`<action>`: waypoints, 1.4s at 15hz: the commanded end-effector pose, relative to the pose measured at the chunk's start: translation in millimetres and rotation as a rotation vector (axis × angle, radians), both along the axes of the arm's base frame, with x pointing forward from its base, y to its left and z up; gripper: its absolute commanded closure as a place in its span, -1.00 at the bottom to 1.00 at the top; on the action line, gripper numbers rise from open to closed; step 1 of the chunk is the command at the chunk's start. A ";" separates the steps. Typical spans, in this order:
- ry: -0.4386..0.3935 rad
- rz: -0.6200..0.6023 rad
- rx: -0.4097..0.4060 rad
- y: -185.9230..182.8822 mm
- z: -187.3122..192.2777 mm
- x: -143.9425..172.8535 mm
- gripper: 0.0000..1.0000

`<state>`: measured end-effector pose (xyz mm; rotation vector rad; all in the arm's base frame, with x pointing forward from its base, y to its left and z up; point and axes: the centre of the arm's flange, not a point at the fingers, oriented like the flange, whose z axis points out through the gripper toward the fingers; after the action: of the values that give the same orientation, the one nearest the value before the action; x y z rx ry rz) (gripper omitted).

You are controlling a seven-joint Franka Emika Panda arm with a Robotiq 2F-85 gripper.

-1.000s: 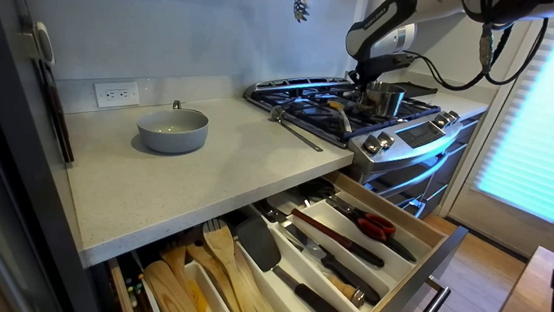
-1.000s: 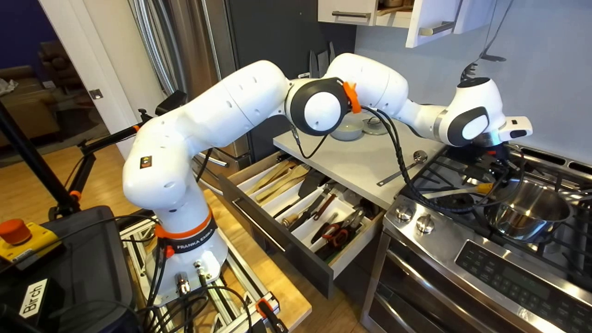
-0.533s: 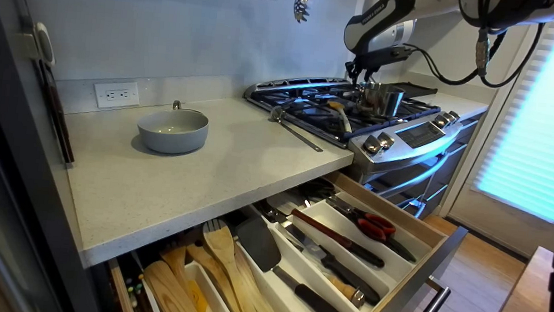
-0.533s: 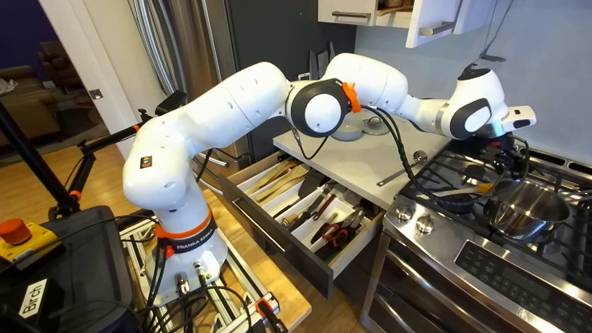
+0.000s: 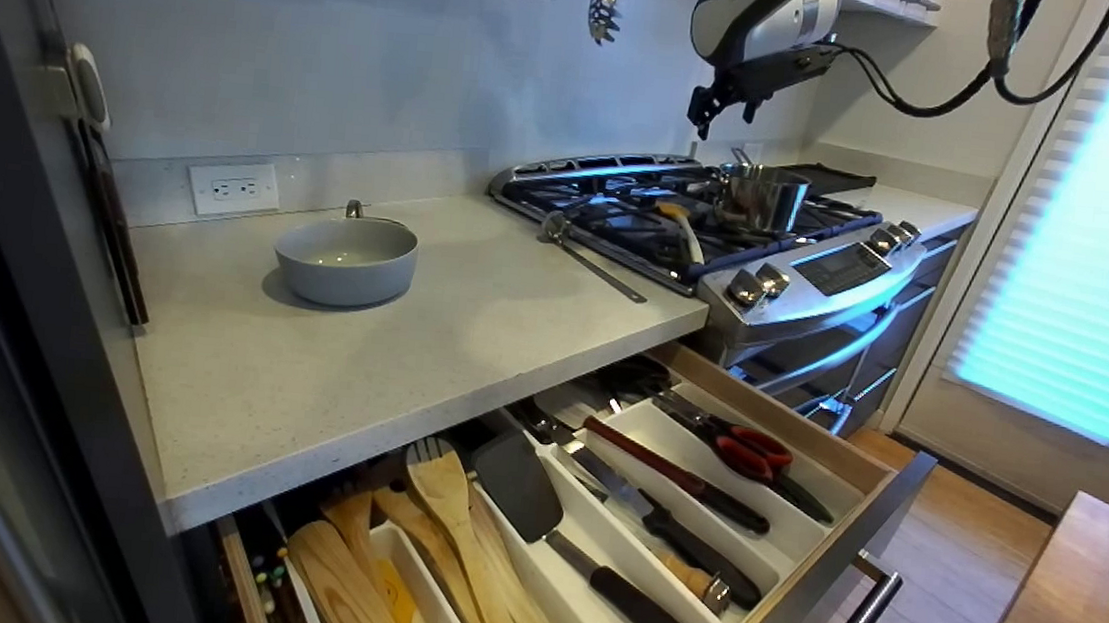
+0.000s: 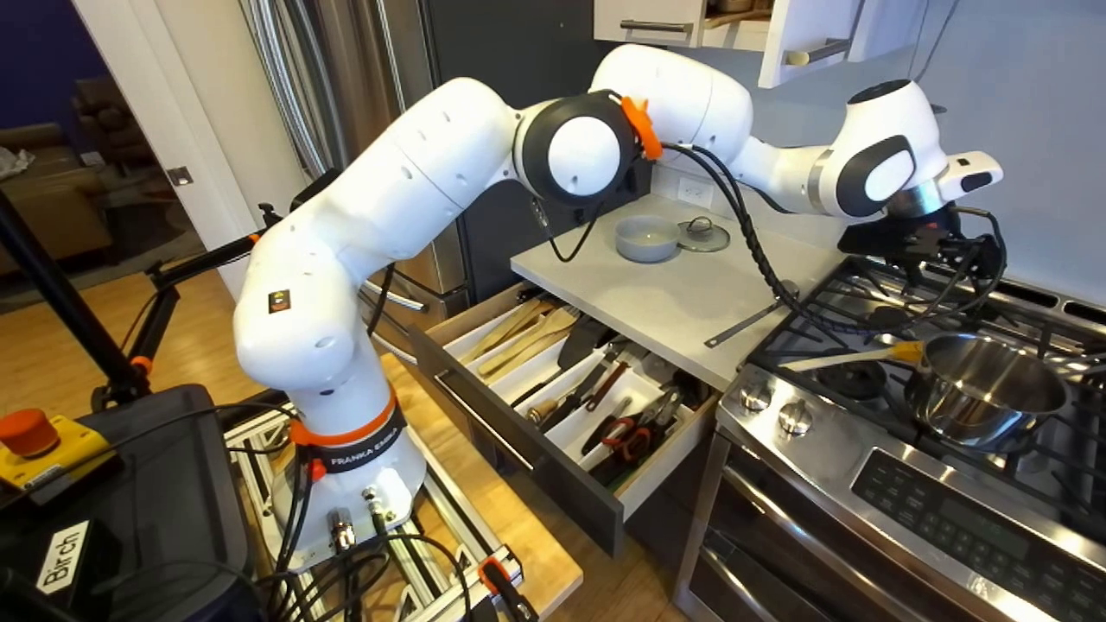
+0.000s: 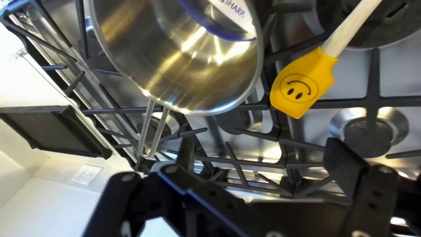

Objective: Move the pot from the countertop to the stove

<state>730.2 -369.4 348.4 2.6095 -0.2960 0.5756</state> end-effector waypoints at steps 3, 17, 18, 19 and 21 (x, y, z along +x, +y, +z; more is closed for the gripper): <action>0.104 0.134 0.204 65.4 -29.2 -68.7 -0.98; 0.401 0.811 0.256 374.4 -60.7 -122.6 -1.00; 0.383 0.839 0.248 398.2 -55.0 -132.9 -1.00; 0.357 0.858 0.234 420.6 -44.6 -143.3 -1.00; 0.265 0.882 0.213 464.2 -28.3 -167.0 -1.00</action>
<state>615.9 49.7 295.4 2.9394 0.9497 0.3298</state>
